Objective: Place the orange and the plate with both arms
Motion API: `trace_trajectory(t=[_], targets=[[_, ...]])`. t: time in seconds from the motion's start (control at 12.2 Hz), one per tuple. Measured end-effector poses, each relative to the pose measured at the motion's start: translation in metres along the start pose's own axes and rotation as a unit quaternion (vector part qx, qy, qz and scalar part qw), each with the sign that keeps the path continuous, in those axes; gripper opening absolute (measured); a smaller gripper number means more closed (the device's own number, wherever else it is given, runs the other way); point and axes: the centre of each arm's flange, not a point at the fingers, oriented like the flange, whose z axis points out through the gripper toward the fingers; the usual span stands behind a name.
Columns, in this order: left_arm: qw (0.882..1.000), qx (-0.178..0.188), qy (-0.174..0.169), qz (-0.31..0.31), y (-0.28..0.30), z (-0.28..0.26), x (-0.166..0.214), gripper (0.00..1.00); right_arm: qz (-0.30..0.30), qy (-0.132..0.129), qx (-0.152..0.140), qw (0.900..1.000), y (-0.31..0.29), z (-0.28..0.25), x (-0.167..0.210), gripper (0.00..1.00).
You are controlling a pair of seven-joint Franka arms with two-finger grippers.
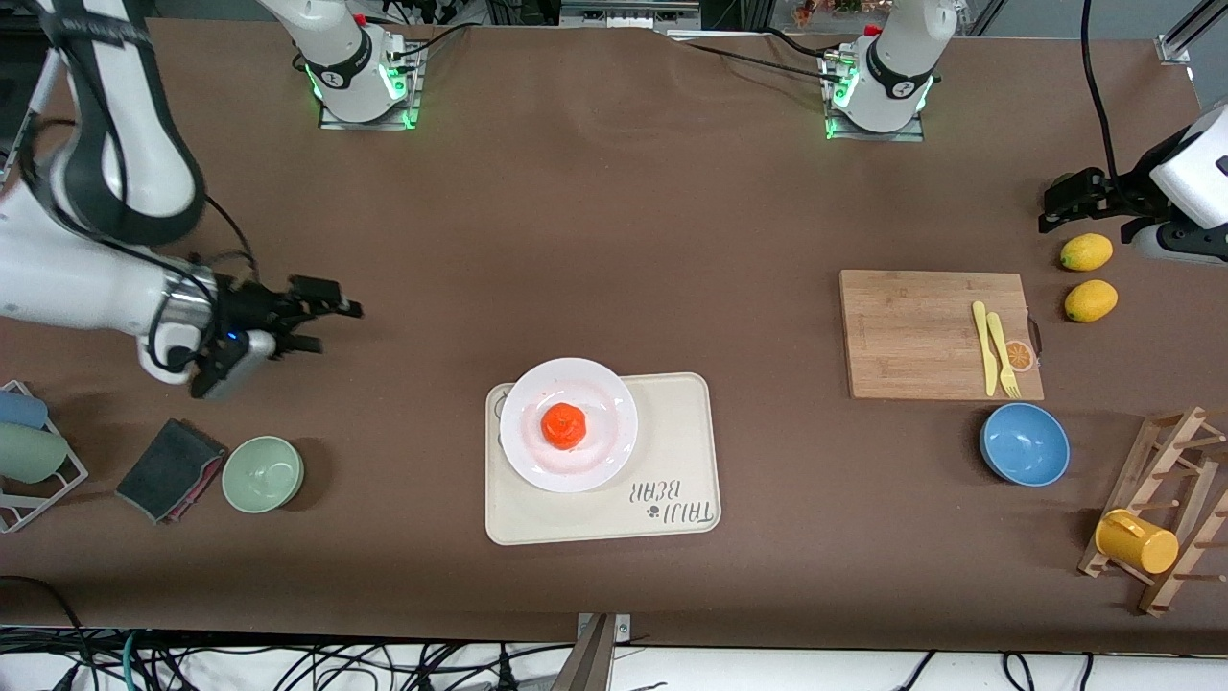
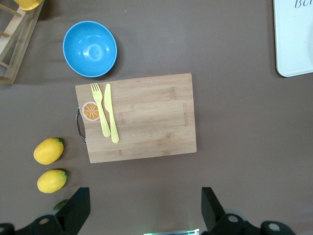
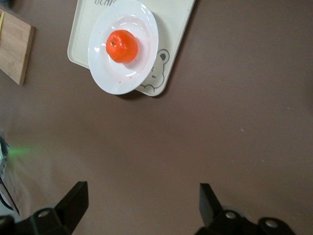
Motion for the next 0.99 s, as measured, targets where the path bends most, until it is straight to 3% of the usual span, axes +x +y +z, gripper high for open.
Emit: trace_trajectory(t=[0.25, 0.58, 0.82, 0.99], targets=[[1.000, 0.000, 0.000, 0.000, 0.000, 0.000, 0.000, 1.00, 0.031, -0.033, -0.090, 0.995, -0.022, -0.055, -0.028, 1.00], [1.000, 0.000, 0.000, 0.000, 0.000, 0.000, 0.000, 1.00, 0.091, -0.040, -0.197, 0.975, -0.061, -0.123, -0.062, 1.00], [1.000, 0.000, 0.000, 0.000, 0.000, 0.000, 0.000, 1.00, 0.114, -0.043, -0.243, 0.962, -0.069, -0.145, -0.071, 1.00], [1.000, 0.000, 0.000, 0.000, 0.000, 0.000, 0.000, 1.00, 0.114, -0.045, -0.249, 0.961, -0.068, -0.146, -0.072, 1.00]])
